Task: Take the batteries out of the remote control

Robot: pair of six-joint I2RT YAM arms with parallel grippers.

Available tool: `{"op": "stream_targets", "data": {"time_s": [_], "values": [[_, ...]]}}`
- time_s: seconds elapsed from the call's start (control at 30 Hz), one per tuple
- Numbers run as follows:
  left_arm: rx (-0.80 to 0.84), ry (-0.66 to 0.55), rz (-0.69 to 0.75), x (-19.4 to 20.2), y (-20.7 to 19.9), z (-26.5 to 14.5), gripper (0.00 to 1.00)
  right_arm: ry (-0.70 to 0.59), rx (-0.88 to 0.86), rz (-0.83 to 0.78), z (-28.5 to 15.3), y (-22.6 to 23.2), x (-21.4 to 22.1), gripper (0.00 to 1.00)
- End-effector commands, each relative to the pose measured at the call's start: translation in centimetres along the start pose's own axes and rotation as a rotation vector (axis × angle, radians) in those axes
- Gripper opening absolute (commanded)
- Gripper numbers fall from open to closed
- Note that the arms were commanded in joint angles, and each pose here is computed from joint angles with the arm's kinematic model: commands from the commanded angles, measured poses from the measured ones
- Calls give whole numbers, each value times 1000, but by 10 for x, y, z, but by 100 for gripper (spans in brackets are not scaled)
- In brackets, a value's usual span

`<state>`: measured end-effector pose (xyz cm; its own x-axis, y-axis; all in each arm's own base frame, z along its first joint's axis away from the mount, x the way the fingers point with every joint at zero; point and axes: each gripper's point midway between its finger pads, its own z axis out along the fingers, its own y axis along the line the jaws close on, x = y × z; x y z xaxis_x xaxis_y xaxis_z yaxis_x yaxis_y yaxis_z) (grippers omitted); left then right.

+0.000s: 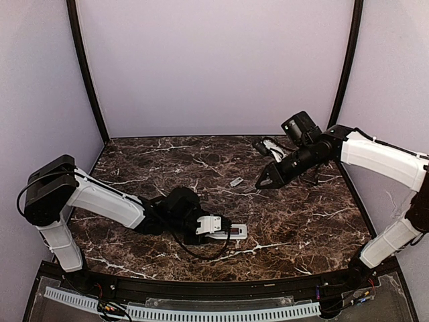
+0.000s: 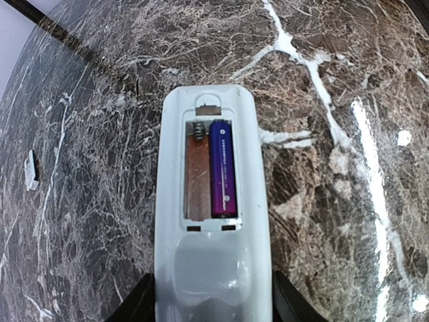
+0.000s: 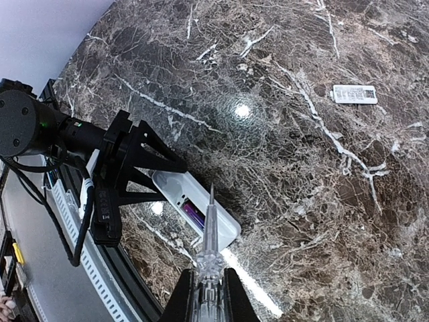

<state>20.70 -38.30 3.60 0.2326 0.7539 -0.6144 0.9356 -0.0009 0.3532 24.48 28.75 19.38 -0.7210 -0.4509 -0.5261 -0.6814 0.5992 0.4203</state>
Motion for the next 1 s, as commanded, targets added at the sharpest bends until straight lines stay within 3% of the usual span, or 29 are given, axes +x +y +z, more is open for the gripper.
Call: {"op": "stream_targets", "data": {"time_s": [0.0,0.5,0.97], "values": [[-66,-27,96,-19,17,-15,0,-36,-8,-57,-14,8,-9,0],[-212,-44,240,-31,43,-34,0,-64,-86,-191,-29,37,-10,0],[-320,-80,351,-31,46,-53,0,112,-4,-373,-2,59,20,0]]}}
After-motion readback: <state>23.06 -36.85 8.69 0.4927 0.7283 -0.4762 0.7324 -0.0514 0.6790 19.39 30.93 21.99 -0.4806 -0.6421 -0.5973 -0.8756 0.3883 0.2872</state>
